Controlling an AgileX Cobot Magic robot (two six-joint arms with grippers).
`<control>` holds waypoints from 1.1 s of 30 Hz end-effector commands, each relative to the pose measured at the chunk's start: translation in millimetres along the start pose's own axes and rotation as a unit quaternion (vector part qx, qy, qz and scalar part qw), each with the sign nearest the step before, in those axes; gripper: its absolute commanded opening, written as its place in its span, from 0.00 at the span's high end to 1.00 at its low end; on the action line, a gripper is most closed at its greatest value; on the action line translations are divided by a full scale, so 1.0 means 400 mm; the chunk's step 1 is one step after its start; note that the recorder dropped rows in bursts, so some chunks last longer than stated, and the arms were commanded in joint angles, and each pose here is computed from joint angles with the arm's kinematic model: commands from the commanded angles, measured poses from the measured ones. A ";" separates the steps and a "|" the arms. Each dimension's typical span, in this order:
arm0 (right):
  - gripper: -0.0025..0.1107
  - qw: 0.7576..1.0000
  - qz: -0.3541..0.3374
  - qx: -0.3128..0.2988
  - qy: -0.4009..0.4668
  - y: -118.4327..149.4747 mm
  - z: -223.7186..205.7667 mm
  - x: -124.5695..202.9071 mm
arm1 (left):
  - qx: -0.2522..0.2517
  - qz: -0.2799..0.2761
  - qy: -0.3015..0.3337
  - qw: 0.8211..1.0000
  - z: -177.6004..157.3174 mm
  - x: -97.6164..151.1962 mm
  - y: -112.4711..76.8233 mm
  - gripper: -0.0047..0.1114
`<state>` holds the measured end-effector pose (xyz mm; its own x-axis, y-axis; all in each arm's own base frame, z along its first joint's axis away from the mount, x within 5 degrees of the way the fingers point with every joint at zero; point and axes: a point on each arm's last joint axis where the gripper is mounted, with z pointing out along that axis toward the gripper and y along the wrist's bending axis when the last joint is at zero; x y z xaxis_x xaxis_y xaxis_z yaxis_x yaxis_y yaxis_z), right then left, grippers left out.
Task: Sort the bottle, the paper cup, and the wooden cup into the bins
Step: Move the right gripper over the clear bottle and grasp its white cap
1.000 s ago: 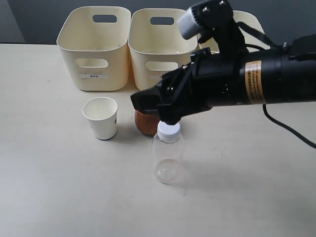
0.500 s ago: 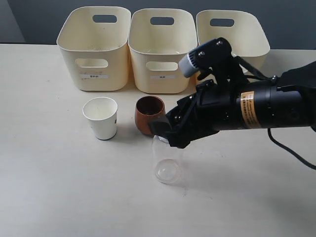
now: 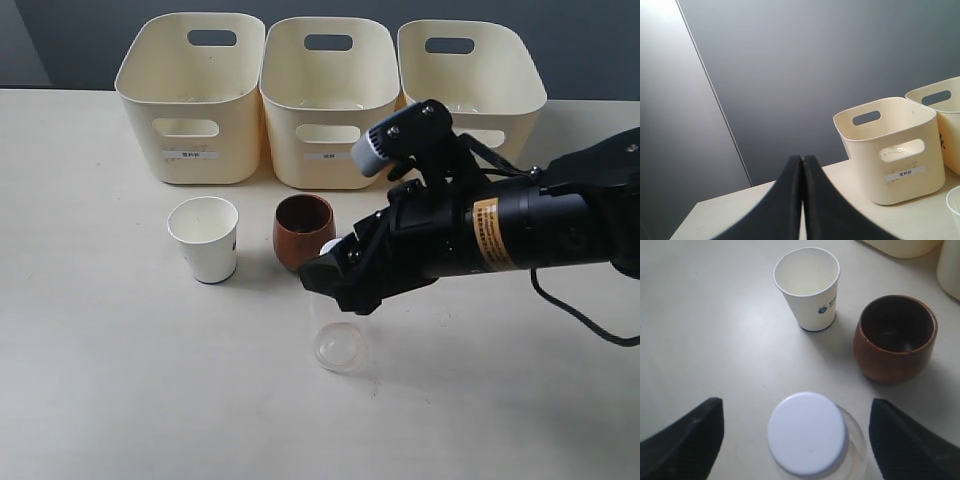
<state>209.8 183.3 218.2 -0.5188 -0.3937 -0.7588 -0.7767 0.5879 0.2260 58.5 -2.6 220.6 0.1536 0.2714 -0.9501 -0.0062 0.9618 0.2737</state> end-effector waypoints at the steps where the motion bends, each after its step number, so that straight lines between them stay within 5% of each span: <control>1: 0.31 1.000 -0.002 0.004 0.001 -0.004 0.000 0.003 | 0.000 -0.001 -0.003 1.000 -0.001 0.000 0.000 0.96; 33: 0.34 0.999 -0.012 0.039 0.022 -0.033 0.031 0.022 | 0.000 -0.001 -0.003 1.000 -0.001 0.000 0.000 0.96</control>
<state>218.8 182.7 202.2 -0.5209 -0.4334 -0.7354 -0.7628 0.6230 0.1732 58.5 -2.6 220.6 0.1536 0.2714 -0.9501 -0.0062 0.9618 0.2737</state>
